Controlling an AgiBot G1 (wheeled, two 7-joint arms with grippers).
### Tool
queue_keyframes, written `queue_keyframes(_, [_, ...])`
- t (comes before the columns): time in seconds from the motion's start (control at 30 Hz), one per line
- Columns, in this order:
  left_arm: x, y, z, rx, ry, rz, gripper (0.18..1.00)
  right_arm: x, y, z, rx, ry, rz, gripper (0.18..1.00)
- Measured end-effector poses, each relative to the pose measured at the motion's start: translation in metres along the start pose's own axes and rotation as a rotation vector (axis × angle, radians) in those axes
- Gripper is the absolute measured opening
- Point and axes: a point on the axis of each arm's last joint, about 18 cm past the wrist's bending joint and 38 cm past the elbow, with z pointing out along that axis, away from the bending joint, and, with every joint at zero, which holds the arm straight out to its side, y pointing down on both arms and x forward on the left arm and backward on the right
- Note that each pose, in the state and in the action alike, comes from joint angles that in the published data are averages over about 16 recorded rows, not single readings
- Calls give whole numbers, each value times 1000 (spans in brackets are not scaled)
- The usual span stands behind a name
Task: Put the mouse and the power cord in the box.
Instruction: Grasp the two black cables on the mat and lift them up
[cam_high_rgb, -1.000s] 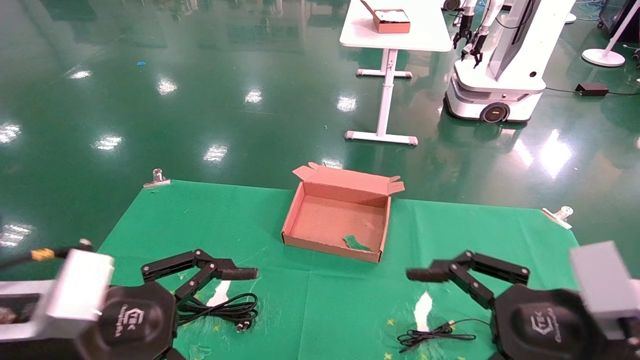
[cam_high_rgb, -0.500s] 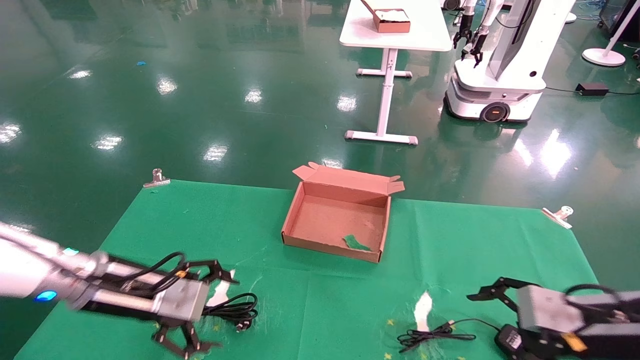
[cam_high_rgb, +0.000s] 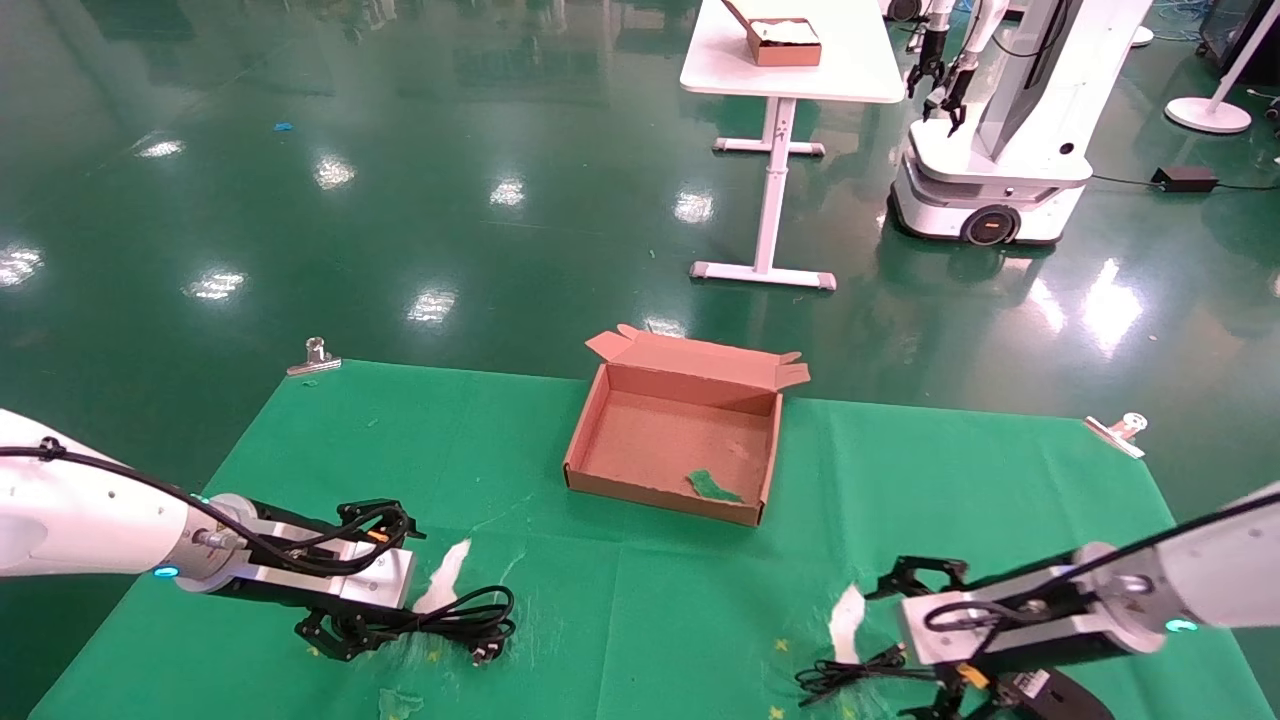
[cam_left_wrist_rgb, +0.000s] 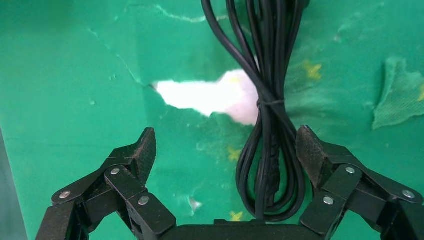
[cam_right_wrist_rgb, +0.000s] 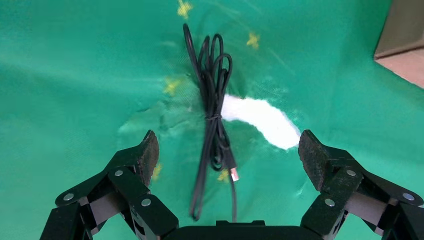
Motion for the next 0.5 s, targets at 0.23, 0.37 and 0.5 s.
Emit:
queue_keyframes(0.23, [4, 2, 5, 1, 8, 4, 1000, 5, -4, 15, -23, -14, -51, 1001])
queue_keyframes(0.37, [8, 1, 7, 16, 15, 5, 1000, 5, -5, 18, -25, -17, -61, 1001])
queue_keyframes(0.5, [11, 1, 8, 28, 19, 2, 1000, 5, -5, 20, -22, -19, -65, 1001])
